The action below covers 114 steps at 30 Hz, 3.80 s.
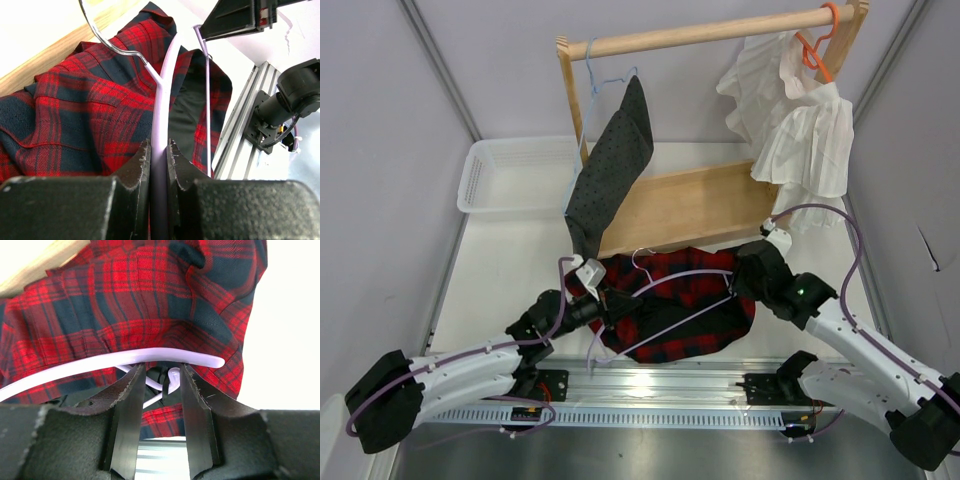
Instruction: Place the skirt on the hanger
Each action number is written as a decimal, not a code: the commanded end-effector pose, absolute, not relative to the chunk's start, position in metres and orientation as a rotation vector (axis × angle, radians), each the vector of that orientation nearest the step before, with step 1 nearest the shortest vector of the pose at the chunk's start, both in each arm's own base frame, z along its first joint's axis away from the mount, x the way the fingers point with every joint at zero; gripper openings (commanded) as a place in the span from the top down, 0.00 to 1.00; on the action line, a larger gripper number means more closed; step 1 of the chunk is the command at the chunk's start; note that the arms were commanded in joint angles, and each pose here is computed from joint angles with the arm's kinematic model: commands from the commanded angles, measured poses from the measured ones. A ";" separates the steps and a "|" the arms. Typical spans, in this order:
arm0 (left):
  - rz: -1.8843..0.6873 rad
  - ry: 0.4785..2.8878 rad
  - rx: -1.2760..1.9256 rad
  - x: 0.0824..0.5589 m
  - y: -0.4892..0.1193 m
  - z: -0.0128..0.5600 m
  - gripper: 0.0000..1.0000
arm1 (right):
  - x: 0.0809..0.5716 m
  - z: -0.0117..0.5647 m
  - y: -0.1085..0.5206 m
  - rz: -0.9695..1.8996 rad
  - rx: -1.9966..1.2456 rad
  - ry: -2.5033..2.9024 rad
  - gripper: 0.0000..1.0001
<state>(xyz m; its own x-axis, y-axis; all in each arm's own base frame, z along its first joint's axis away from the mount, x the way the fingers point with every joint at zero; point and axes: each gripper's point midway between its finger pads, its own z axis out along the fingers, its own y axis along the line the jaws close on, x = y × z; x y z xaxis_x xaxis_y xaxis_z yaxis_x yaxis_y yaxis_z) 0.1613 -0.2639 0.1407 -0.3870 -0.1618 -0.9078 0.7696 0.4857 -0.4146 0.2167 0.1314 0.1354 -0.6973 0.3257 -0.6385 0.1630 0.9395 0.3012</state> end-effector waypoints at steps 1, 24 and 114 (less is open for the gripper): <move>-1.155 1.520 0.518 0.167 -0.278 0.198 1.00 | 0.222 0.171 0.139 0.368 0.333 2.272 0.60; -1.078 1.644 0.531 0.194 -0.301 0.207 1.00 | 0.202 0.185 0.157 0.534 0.209 2.272 0.58; -1.122 1.664 0.649 0.193 -0.358 0.195 1.00 | 0.252 0.186 0.246 0.573 -0.293 2.245 0.67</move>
<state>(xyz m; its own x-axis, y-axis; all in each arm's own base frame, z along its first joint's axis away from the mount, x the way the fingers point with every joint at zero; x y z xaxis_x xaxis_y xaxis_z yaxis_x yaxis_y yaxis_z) 0.1913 -0.3408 0.1438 -0.4565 0.0077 -0.8897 0.7675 0.5093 -0.3893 0.2399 0.2462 0.1681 -0.7077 -0.0620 -0.7037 -0.4048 0.8520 0.3320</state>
